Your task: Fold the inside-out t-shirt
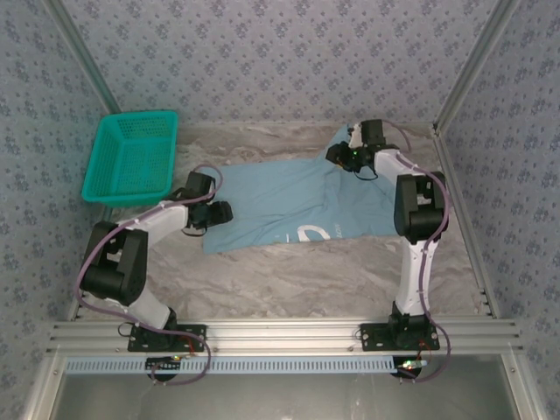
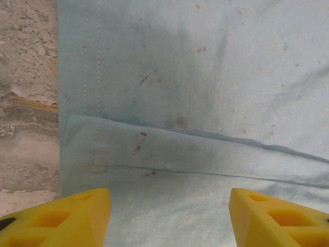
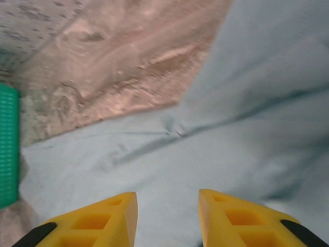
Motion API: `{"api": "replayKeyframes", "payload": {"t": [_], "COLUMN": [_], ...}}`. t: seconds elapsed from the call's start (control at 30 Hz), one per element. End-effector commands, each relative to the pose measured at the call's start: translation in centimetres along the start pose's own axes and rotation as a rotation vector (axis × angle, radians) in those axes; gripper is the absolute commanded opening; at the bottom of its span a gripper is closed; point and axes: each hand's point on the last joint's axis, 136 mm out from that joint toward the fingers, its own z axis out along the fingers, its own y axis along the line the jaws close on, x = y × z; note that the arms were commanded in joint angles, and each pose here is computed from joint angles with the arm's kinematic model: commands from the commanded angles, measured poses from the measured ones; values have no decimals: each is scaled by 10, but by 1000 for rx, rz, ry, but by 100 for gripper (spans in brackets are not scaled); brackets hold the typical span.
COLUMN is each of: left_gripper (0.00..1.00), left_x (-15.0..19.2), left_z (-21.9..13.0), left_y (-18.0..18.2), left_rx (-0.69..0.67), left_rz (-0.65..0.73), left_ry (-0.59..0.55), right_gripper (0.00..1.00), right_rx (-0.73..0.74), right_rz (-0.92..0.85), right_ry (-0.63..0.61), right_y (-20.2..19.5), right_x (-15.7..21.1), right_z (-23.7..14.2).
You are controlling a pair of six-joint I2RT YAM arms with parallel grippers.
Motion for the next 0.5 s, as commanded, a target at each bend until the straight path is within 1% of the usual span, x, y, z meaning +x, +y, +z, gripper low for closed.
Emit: {"api": "replayKeyframes", "payload": {"t": [0.0,0.1,0.17,0.2,0.27,0.33,0.47], "left_gripper": [63,63,62,62,62,62,61], "left_x": [-5,-5,-6,-7,-11,-11,5], "left_z": [-10,-4,4,7,14,21,29], "left_y": [-10,-30,-37,-41,-40,-31,-14], "left_rx": [60,159,182,194,182,139,65], "left_rz": [3,5,-3,-6,-18,-40,-52], "left_ry": [-24,-2,12,14,12,24,65], "right_gripper": [39,39,37,35,33,32,30], "right_rx": [232,360,445,513,587,642,747], "right_rz": [-35,32,42,51,65,104,135], "right_ry": [31,65,88,113,145,184,295], "right_y": [-42,-77,-96,-111,-127,-145,-167], "right_x": [22,52,62,68,74,86,117], "right_z": [-49,-73,-81,-86,-93,-101,-117]}}
